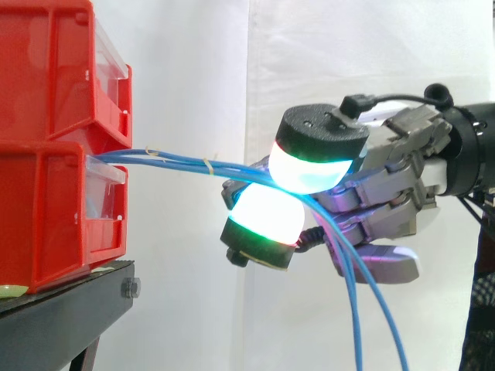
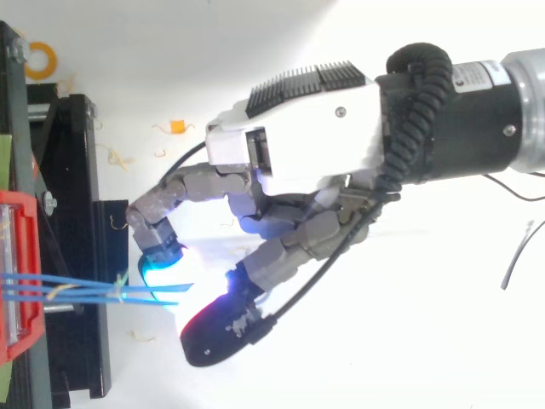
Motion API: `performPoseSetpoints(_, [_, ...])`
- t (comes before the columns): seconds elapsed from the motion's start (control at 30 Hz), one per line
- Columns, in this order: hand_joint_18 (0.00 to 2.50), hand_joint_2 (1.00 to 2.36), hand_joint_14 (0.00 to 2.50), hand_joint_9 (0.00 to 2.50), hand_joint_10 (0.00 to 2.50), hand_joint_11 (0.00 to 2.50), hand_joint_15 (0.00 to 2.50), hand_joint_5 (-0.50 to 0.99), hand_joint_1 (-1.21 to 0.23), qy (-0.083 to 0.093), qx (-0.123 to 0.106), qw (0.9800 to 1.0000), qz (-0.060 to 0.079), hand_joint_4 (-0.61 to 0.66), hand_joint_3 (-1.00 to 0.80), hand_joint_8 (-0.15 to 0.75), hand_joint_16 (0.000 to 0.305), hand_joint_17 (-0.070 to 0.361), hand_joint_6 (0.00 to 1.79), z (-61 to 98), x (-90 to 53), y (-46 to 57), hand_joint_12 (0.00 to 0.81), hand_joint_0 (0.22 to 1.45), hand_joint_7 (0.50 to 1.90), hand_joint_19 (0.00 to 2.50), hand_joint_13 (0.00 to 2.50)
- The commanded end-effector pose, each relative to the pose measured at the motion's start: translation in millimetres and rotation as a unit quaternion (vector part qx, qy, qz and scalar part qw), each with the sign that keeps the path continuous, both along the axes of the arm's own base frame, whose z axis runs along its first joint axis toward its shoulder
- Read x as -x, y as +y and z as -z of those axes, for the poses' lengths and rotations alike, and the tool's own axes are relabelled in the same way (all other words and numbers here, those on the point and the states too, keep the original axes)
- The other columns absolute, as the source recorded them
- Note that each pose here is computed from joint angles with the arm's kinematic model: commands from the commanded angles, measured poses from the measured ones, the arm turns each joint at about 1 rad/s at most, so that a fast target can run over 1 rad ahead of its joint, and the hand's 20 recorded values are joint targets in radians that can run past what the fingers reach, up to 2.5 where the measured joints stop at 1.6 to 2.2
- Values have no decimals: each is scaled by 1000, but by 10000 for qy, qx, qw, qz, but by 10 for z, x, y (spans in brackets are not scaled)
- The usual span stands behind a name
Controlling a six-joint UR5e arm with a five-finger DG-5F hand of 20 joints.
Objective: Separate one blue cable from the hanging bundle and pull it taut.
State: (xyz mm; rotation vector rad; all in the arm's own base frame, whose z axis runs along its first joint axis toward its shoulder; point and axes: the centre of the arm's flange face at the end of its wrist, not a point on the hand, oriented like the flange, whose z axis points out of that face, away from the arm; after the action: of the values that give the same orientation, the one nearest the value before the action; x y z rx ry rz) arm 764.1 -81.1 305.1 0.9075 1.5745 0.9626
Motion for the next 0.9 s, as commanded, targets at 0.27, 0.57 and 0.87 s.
performPoseSetpoints(0.27, [1454, 1014, 1692, 2148, 1707, 1684, 1183, 145, -746, 33, 20, 10000, -10, 55, -187, 193, 41, 93, 503, -146, 49, 119, 319, 731, 1341, 940, 1720])
performPoseSetpoints(0.57, [1446, 1016, 1694, 2134, 1727, 1676, 1171, 144, -744, 29, -3, 10000, -75, 49, -177, 186, 40, 91, 503, -161, 47, 223, 315, 728, 1336, 948, 1714])
performPoseSetpoints(0.87, [1444, 1017, 1684, 2129, 1741, 1672, 1177, 143, -755, 95, -30, 9999, -94, 54, -176, 189, 40, 90, 503, -157, 60, 236, 315, 723, 1332, 941, 1712])
